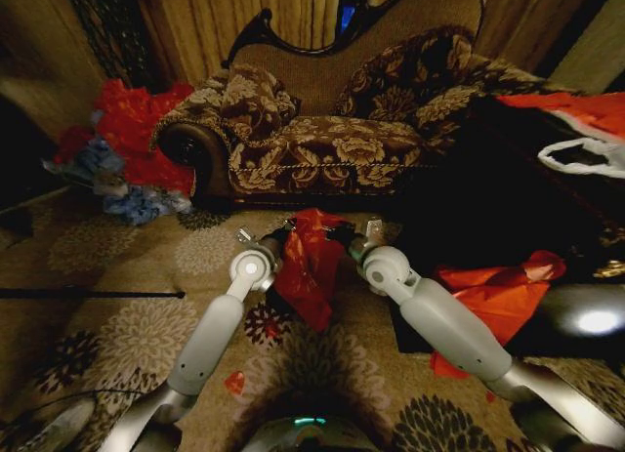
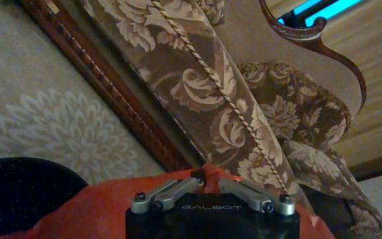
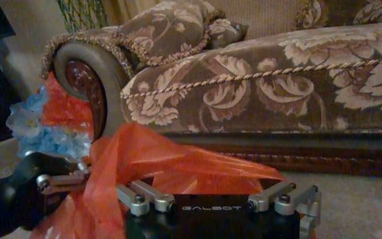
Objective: Place a garbage bag over the trash bin.
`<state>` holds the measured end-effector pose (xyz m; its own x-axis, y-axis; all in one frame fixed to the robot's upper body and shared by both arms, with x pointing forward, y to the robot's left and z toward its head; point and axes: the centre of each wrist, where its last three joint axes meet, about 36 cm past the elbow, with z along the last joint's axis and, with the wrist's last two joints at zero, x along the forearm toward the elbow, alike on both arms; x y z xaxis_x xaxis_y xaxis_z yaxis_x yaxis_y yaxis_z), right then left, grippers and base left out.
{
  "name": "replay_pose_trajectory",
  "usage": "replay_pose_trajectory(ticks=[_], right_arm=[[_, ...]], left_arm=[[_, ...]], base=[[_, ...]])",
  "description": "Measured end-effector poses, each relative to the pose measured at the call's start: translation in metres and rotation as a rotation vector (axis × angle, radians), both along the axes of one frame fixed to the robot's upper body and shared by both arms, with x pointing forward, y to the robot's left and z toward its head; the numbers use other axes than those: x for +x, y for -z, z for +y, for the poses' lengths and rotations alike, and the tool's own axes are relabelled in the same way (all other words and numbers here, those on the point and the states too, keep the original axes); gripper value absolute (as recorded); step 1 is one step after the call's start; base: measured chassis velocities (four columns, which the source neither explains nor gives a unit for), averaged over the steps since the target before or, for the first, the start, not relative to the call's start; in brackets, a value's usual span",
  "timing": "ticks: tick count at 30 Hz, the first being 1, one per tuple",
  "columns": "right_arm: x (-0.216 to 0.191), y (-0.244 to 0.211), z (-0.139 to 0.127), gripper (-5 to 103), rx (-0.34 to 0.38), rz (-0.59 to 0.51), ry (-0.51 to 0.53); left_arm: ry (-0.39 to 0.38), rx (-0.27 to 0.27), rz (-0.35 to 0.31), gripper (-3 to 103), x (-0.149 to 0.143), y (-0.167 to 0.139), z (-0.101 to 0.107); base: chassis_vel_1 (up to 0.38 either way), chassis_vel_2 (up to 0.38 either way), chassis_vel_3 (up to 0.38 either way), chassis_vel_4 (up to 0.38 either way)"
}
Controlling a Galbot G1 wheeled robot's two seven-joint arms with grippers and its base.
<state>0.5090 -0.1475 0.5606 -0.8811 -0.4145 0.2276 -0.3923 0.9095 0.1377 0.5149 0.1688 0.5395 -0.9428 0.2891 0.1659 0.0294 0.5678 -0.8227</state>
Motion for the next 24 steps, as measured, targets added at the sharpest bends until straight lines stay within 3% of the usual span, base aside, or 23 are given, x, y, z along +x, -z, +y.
replay_pose_trajectory(ticks=[8,14,18,22,23,24], right_arm=[[-0.004,0.0,-0.012,103,-0.026,0.002,-0.004],[-0.003,0.002,-0.005,85,0.005,0.023,0.006],[-0.004,0.0,-0.001,82,0.026,0.038,0.006],[-0.004,-0.007,0.001,70,0.058,0.055,0.005],[-0.003,-0.01,-0.001,61,0.057,0.053,0.006],[-0.003,-0.01,-0.001,61,0.057,0.053,0.006]], left_arm=[[-0.022,0.012,-0.005,0,0.005,0.008,0.002],[-0.026,0.027,-0.021,0,0.002,0.008,-0.001],[-0.022,0.044,-0.035,0,0.002,0.009,-0.003],[-0.017,0.081,-0.062,0,0.003,0.014,-0.006],[-0.017,0.094,-0.068,0,0.003,0.017,-0.006],[-0.017,0.094,-0.068,0,0.003,0.017,-0.006]], base=[[0.0,0.0,0.0,0.0],[0.0,0.0,0.0,0.0],[0.0,0.0,0.0,0.0],[0.0,0.0,0.0,0.0],[0.0,0.0,0.0,0.0],[0.0,0.0,0.0,0.0]])
